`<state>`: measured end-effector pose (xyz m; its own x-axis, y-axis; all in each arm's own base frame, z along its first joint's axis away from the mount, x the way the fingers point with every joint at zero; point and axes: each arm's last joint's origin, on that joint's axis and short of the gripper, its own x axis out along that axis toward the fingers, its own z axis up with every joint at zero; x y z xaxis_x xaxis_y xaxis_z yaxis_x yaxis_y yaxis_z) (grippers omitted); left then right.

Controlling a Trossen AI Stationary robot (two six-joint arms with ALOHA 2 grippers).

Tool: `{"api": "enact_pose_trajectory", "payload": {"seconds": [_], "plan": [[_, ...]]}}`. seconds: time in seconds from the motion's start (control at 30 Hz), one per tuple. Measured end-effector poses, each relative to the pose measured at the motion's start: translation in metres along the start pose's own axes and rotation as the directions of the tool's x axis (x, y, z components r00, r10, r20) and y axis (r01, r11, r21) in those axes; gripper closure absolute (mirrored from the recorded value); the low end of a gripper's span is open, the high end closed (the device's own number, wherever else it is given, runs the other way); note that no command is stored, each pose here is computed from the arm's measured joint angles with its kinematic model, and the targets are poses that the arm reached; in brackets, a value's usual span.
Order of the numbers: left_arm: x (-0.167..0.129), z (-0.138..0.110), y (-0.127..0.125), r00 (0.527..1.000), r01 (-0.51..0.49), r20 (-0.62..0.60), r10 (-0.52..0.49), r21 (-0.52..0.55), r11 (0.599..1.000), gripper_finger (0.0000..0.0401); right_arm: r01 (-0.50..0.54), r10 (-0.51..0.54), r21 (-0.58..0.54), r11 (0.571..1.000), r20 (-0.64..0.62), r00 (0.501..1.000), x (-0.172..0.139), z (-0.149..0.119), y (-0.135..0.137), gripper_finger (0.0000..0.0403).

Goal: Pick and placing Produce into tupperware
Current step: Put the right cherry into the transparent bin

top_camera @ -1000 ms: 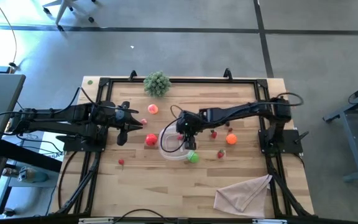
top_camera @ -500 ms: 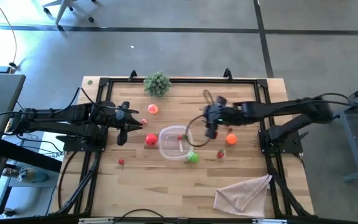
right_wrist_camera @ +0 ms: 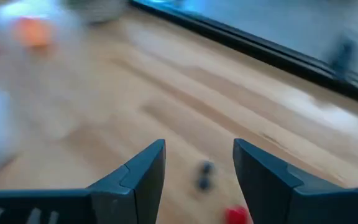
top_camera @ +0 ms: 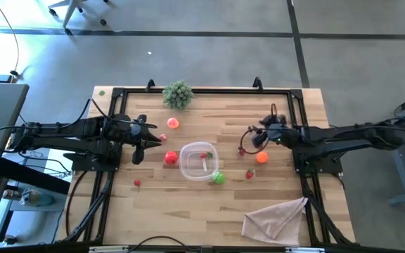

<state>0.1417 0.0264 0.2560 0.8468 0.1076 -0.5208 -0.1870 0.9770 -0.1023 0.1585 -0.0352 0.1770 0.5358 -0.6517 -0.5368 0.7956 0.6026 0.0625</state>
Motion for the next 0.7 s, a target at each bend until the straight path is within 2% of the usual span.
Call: {"api": "enact_pose_trajectory", "payload": {"seconds": [0.1,0.47,0.7], "plan": [[0.0,0.0,0.0,1.0,0.0,0.0,0.0,0.0,1.0,0.035,0.049,-0.048,0.023,0.999,-0.018,0.999,0.006,-0.008,-0.009,0.0222],[0.0,0.0,0.0,1.0,0.0,0.0,0.0,0.0,1.0,0.035,0.118,-0.1,0.165,0.979,-0.114,0.988,0.017,-0.032,-0.029,0.0222],[0.0,0.0,0.0,1.0,0.0,0.0,0.0,0.0,1.0,0.035,0.072,-0.047,0.178,0.981,-0.141,0.989,0.021,-0.046,-0.032,0.0222]]}}
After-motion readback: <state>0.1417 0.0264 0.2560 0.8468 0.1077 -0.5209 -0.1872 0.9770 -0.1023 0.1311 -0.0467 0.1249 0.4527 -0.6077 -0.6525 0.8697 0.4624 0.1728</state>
